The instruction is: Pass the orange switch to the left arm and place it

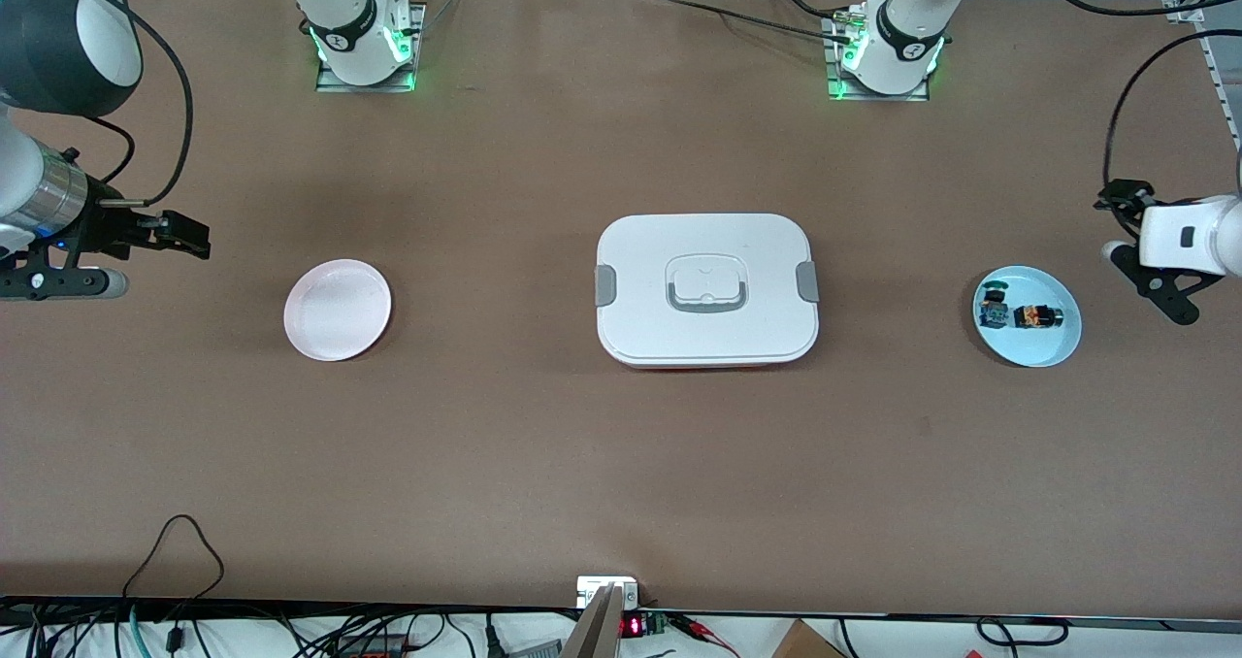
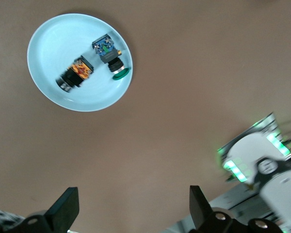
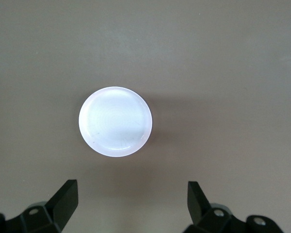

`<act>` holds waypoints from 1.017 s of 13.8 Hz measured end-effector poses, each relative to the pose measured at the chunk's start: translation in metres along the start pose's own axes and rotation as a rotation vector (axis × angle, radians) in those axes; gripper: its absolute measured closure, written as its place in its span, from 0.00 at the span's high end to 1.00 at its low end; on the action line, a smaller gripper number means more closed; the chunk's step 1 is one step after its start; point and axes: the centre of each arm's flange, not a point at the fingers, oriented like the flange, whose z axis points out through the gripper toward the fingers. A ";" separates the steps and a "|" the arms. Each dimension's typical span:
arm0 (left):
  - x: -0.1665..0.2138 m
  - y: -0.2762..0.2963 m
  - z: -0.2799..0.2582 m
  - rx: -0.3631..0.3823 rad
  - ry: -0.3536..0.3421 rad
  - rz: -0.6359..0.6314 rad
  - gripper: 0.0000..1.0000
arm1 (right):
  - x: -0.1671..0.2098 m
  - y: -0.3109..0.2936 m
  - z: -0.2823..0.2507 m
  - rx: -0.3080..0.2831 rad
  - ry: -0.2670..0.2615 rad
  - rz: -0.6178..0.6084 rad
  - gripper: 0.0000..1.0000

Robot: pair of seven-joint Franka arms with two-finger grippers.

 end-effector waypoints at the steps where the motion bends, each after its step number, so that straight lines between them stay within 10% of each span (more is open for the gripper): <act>1: 0.009 0.015 -0.007 -0.025 0.010 -0.092 1.00 | 0.000 -0.002 -0.001 0.000 0.002 -0.003 1.00; 5: 0.030 0.050 -0.033 -0.108 0.082 -0.333 1.00 | 0.000 -0.002 -0.008 0.000 0.017 -0.004 1.00; 14: 0.052 0.133 -0.159 0.003 0.361 -0.510 1.00 | -0.022 -0.002 -0.053 0.040 0.024 0.003 1.00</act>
